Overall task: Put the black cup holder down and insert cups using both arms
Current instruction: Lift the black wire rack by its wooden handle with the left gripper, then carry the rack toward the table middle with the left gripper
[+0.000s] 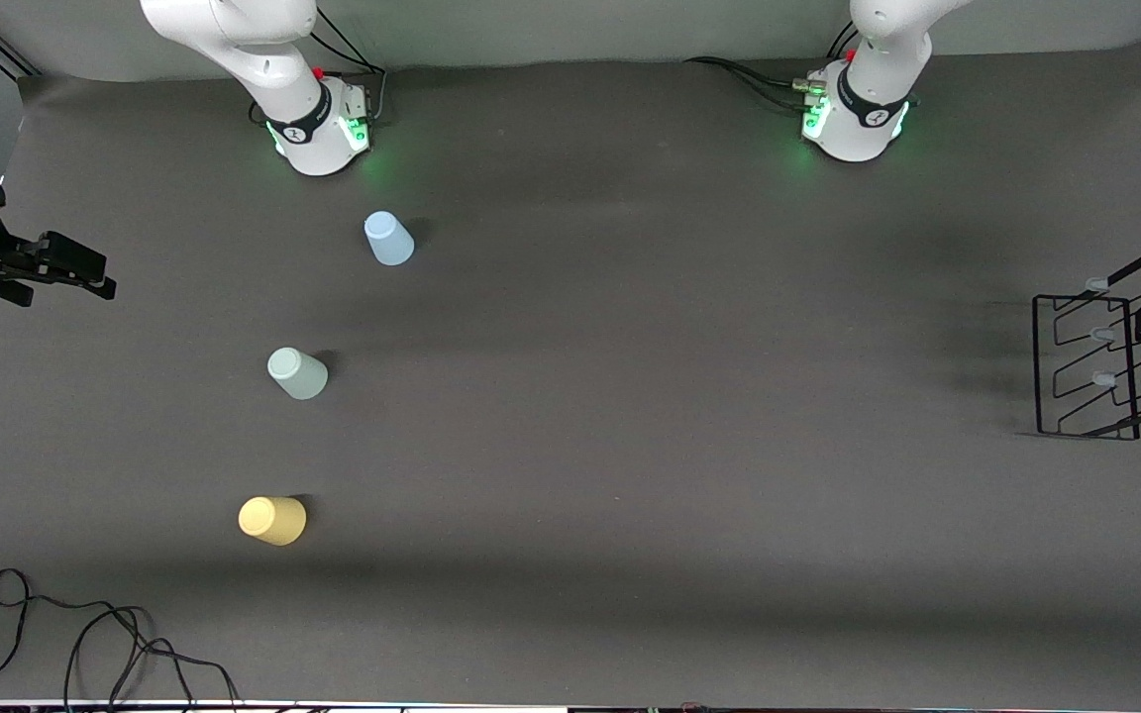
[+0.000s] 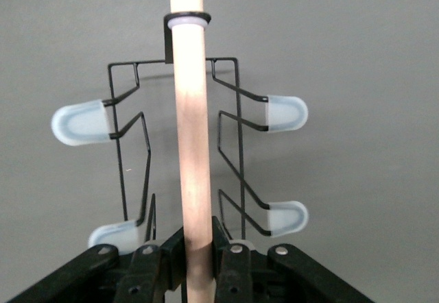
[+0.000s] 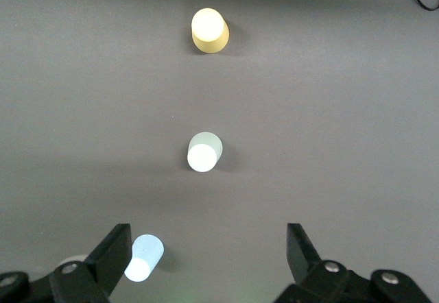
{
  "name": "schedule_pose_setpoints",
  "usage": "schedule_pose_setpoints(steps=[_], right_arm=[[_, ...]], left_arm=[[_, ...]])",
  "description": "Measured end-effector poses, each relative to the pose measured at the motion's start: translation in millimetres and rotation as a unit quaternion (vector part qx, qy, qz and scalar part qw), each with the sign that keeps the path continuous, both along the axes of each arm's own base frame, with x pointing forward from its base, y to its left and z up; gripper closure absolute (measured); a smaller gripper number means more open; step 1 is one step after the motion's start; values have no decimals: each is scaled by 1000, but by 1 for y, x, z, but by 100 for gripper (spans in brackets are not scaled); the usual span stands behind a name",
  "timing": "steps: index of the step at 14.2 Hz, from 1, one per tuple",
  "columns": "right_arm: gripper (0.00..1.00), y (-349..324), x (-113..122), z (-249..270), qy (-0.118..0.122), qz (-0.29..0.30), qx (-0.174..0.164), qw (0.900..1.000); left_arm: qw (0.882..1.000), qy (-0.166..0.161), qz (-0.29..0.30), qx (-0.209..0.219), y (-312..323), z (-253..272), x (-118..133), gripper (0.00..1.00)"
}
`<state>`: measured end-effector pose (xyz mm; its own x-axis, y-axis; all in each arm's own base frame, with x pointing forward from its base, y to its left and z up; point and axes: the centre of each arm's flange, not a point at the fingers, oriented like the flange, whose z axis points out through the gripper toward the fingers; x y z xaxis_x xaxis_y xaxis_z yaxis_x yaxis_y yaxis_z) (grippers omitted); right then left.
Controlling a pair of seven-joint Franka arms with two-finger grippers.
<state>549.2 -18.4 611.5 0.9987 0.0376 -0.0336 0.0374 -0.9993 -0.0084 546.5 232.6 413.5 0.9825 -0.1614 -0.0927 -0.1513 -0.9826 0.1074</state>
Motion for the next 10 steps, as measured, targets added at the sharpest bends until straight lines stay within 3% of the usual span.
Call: schedule_pose_setpoints(steps=[5,10], right_arm=[[0,0,0,0,0,0,0,1000],[0,0,0,0,0,0,0,1000]], left_arm=[[1000,-13,16,13,-152,59,43,90],[998,-19,49,20,-334,71,54,90]])
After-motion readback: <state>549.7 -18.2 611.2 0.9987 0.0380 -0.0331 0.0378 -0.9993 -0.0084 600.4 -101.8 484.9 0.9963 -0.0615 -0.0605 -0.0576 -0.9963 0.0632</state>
